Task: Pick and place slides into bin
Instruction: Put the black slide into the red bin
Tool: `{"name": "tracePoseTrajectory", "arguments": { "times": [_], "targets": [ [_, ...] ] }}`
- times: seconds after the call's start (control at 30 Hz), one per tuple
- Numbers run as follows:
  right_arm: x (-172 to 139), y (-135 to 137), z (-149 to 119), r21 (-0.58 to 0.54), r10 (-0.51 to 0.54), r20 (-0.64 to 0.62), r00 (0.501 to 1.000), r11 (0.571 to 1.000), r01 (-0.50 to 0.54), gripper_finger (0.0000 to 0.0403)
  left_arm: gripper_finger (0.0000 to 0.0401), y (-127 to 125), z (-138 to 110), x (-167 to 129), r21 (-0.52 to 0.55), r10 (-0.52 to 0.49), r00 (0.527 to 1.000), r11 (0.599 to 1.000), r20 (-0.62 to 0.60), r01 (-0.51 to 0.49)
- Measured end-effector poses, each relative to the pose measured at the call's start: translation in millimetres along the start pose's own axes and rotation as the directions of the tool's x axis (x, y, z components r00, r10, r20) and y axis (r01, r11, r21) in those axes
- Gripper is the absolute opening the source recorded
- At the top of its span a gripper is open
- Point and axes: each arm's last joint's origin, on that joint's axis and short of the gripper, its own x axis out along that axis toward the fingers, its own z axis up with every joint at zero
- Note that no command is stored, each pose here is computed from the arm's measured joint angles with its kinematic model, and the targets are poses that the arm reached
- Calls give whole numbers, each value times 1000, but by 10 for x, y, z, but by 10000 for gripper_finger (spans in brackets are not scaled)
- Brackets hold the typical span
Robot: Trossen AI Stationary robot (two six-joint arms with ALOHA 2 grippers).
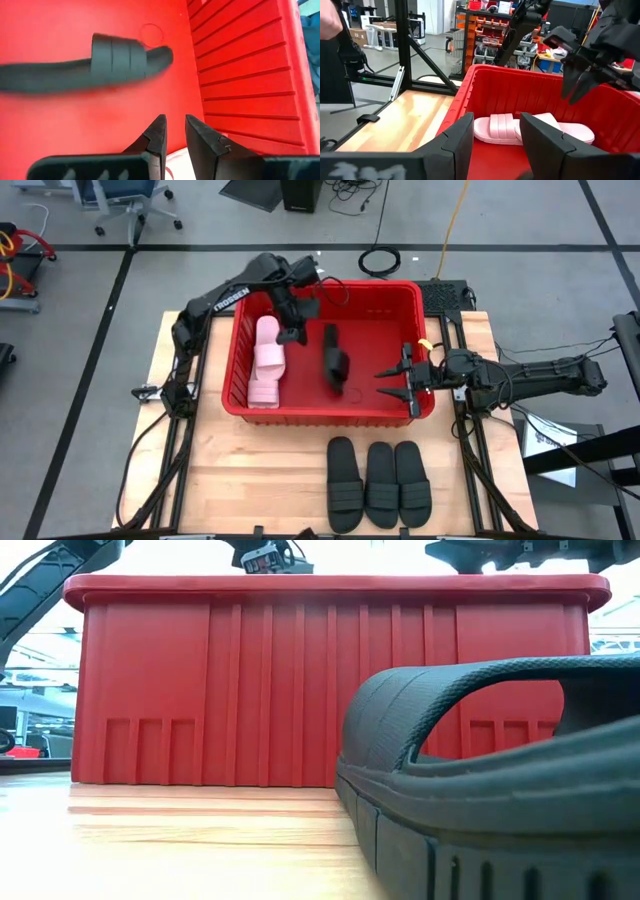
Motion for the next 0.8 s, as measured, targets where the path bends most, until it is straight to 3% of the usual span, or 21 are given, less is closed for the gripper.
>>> {"name": "tracePoseTrajectory", "arguments": {
  "times": [0.3,0.5,0.8],
  "targets": [
    [1,0,-1,0,0,0,1000,1000,0,150,61,-41,34,32,35,9,1000,999,-5,-9],
    [1,0,-1,-1,0,-1,1000,1000,0,150,61,89,95,76,24,126,992,992,10,-127],
    [0,2,-21,-1,2,-21,1000,1000,-2,150,61,523,84,624,-23,65,994,997,-90,-67]
  ]
}}
